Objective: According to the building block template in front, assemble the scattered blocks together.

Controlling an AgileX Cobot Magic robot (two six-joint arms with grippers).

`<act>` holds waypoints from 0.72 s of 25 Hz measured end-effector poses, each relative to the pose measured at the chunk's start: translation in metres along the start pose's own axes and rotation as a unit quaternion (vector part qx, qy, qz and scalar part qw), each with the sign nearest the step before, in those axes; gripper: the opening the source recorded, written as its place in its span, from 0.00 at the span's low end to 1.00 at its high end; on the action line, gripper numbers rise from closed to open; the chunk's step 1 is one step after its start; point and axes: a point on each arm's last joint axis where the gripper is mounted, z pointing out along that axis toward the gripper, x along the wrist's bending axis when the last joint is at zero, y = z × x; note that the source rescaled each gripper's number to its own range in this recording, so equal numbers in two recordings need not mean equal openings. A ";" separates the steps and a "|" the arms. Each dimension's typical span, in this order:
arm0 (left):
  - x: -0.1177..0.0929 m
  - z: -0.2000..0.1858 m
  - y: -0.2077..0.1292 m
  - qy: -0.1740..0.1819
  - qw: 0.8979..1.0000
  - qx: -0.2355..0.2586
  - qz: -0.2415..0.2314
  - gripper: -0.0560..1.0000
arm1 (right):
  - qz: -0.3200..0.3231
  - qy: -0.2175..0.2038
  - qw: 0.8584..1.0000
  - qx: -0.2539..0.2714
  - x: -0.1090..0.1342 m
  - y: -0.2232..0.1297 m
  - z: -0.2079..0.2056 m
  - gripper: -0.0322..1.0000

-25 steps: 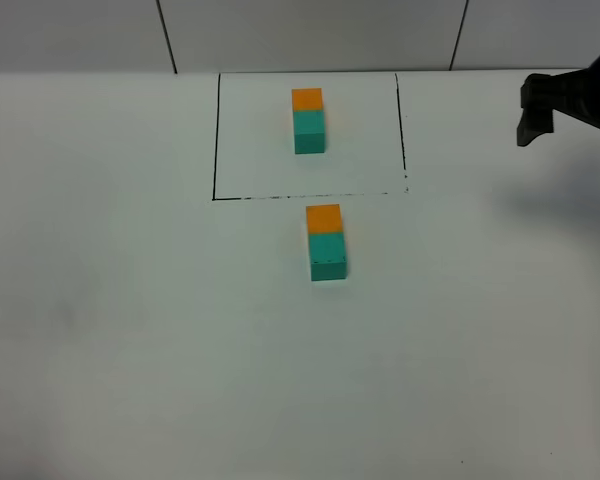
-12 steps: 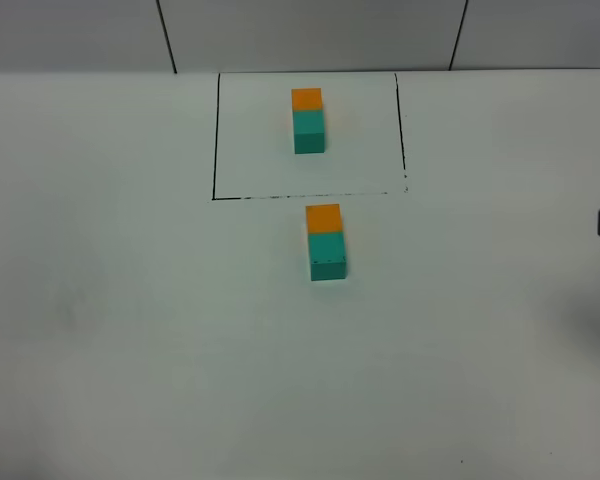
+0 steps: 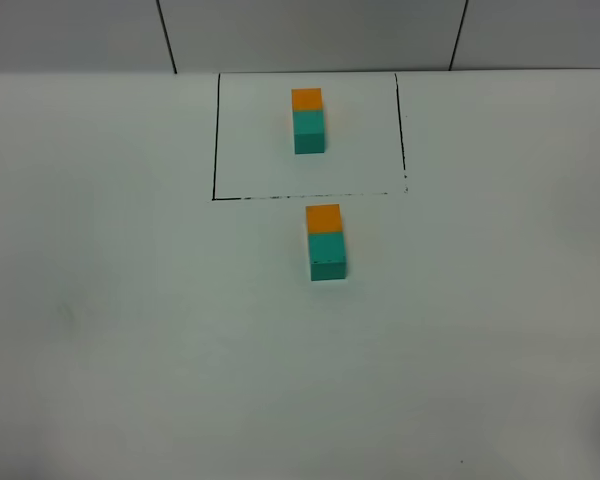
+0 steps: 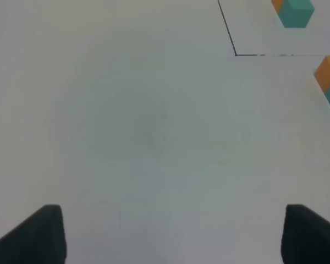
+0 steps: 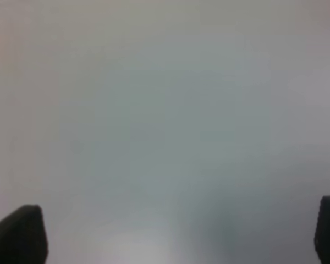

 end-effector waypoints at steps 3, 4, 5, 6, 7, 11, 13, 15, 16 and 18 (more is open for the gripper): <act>0.000 0.000 0.000 0.000 1.000 0.000 0.000 0.80 | -0.001 0.005 0.999 -0.033 -0.002 -0.016 -0.008 0.98; 0.000 0.000 0.000 0.000 1.000 0.000 0.000 0.80 | -0.001 0.006 0.999 -0.042 -0.003 -0.022 -0.010 0.98; 0.000 0.000 0.000 0.000 1.000 0.000 0.000 0.80 | -0.002 0.007 0.999 -0.051 -0.004 -0.027 -0.011 0.98; 0.000 0.000 0.000 0.000 1.000 0.000 0.000 0.80 | -0.002 0.008 0.998 -0.058 -0.005 -0.031 -0.013 0.98; 0.000 0.000 0.000 0.000 1.000 0.000 0.000 0.80 | -0.002 0.009 0.998 -0.069 -0.005 -0.034 -0.015 0.98; 0.000 0.000 0.000 0.000 1.000 0.000 0.000 0.80 | -0.006 0.015 0.994 -0.110 -0.007 -0.047 -0.025 0.95; 0.000 0.000 0.000 0.000 1.000 0.000 0.000 0.80 | -0.008 0.018 0.991 -0.133 -0.008 -0.052 -0.030 0.93; 0.000 0.000 0.000 0.000 1.000 0.000 0.000 0.80 | -0.012 0.019 0.989 -0.147 -0.008 -0.056 -0.033 0.90; 0.000 0.000 0.000 0.000 1.000 0.000 0.000 0.80 | -0.012 0.020 0.989 -0.148 -0.008 -0.056 -0.034 0.88; 0.000 0.000 0.000 0.000 1.000 0.000 0.000 0.80 | -0.014 0.020 0.989 -0.148 -0.008 -0.056 -0.034 0.84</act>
